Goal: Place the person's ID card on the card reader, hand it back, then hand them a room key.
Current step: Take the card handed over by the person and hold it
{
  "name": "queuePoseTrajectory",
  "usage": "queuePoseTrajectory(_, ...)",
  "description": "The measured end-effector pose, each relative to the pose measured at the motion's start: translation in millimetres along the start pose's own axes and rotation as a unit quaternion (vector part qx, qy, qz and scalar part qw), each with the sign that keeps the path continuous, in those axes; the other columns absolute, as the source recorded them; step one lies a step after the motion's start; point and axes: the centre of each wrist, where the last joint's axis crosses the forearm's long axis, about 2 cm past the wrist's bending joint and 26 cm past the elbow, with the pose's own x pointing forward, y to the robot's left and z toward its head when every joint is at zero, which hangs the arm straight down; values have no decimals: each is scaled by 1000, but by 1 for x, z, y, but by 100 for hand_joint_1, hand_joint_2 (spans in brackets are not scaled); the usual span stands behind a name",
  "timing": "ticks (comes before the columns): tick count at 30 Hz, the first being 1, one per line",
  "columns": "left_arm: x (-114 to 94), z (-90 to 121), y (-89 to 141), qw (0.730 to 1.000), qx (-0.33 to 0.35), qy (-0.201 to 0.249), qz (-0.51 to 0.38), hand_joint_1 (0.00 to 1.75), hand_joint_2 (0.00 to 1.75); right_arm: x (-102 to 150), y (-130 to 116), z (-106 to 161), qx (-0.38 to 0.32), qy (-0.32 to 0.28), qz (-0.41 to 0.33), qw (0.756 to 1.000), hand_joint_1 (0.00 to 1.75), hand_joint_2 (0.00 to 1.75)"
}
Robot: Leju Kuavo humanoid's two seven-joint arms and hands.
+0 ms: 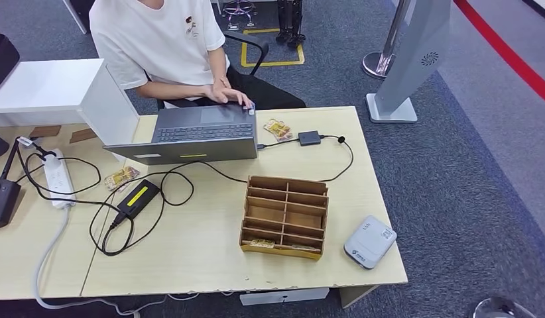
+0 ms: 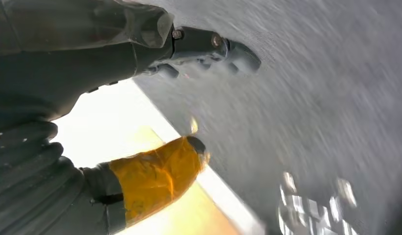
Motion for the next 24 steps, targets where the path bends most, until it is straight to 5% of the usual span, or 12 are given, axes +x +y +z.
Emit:
queuePoseTrajectory(7, 32, 8, -11, 999, 28, 15, 1, 0, 175, -65, 3, -44, -26, 69, 22, 997, 0, 175)
queuePoseTrajectory(21, 42, 12, -14, 1000, 29, 8, -5, 0, 175, -83, 1, -54, -35, 87, 31, 995, 0, 175)
queuePoseTrajectory(24, 45, 12, -20, 999, 25, -5, 31, 0, 175, -96, 15, -57, -57, 52, 50, 996, 0, 175)
